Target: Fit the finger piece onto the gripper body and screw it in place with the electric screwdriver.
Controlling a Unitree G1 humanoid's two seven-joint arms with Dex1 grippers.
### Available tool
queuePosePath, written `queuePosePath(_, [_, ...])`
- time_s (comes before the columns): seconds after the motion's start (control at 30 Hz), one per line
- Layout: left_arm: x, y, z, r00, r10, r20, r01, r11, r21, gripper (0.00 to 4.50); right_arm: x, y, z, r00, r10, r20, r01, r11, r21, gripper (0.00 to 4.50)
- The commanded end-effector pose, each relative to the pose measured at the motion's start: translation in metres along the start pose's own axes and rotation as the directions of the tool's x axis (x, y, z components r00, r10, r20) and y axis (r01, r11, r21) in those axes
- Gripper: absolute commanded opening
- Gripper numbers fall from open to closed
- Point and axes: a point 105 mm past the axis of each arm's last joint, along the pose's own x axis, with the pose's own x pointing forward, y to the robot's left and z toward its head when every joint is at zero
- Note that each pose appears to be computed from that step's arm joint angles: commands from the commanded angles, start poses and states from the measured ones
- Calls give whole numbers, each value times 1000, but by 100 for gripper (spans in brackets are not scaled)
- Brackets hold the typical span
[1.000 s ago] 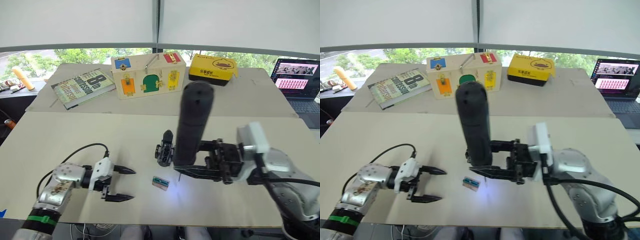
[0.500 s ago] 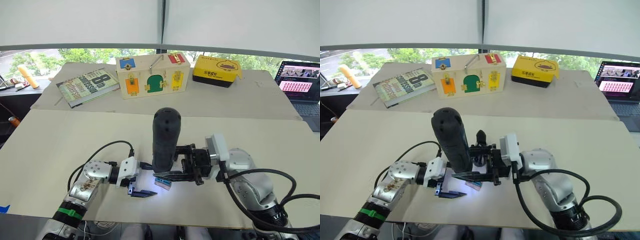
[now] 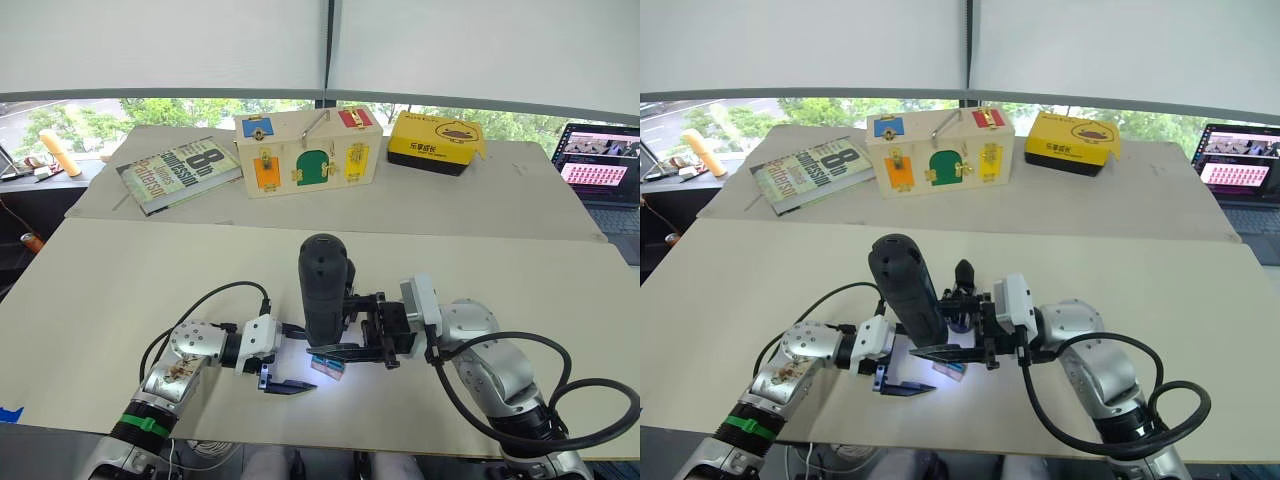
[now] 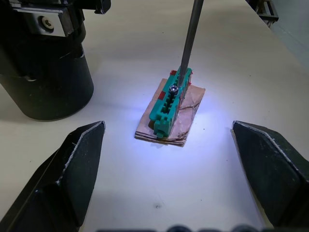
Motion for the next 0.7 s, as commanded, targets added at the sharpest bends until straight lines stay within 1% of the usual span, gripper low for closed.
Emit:
queuePosePath(0.03, [12,-10,-11,999,-44,-11,43,998,-55,446,0,0,16,999,13,43,-10,997,-79,191])
queuePosePath(0.33, [15,-9,-9,999,-44,-4,44,997,-60,446,-1,-1,15,999,11,30,-9,997,-80,191])
queuePosePath(0.7, [20,-8,-6,999,-44,14,45,998,-53,446,-1,-4,22,999,4,45,0,996,-86,191])
